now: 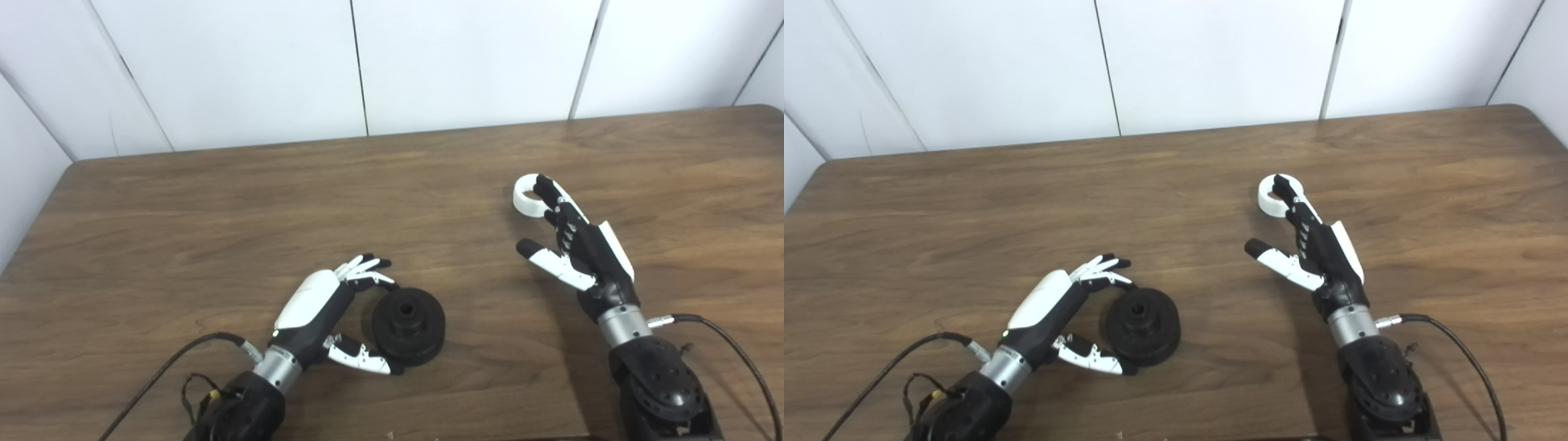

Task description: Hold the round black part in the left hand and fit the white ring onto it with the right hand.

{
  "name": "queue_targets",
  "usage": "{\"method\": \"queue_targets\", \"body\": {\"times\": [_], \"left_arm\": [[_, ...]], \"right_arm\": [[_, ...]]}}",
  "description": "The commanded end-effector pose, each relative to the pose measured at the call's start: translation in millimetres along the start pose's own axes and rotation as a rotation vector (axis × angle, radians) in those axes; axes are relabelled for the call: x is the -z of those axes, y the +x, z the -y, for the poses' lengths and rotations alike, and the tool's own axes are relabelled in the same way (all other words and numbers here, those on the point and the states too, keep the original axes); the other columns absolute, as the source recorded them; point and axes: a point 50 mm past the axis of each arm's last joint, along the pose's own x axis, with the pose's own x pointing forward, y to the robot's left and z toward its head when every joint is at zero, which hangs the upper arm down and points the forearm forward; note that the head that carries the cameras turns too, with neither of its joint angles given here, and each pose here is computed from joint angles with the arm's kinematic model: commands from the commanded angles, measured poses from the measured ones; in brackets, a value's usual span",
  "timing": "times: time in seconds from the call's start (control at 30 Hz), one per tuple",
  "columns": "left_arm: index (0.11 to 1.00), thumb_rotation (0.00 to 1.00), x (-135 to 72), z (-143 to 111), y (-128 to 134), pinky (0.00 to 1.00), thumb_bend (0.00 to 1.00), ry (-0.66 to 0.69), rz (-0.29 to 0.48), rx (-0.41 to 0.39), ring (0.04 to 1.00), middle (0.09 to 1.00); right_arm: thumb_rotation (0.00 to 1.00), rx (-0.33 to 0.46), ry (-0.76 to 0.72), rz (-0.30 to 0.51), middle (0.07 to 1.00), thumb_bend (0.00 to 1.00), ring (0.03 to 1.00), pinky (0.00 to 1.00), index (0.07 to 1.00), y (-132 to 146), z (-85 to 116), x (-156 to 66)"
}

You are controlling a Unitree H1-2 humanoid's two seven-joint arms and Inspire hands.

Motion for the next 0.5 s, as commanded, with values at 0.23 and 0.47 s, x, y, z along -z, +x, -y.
{"method": "queue_targets", "body": {"times": [0.23, 0.47], "left_arm": [[0.645, 0.22, -5.8, -1.4, 5.1, 0.98, 0.82, 0.034, 0.050, -0.041, 0.984, 0.920], [0.642, 0.20, -5.9, 2.5, 7.0, 0.98, 0.83, 0.024, 0.044, -0.045, 0.984, 0.918]], "right_arm": [[0.57, 0.010, -0.010, 0.075, 0.940, 0.96, 0.993, 1.00, 0.938, 7.9, 8.7, -18.8], [0.42, 0.118, -0.142, 0.134, 0.899, 0.89, 0.899, 0.83, 0.856, 9.1, 36.2, -38.2]]}}
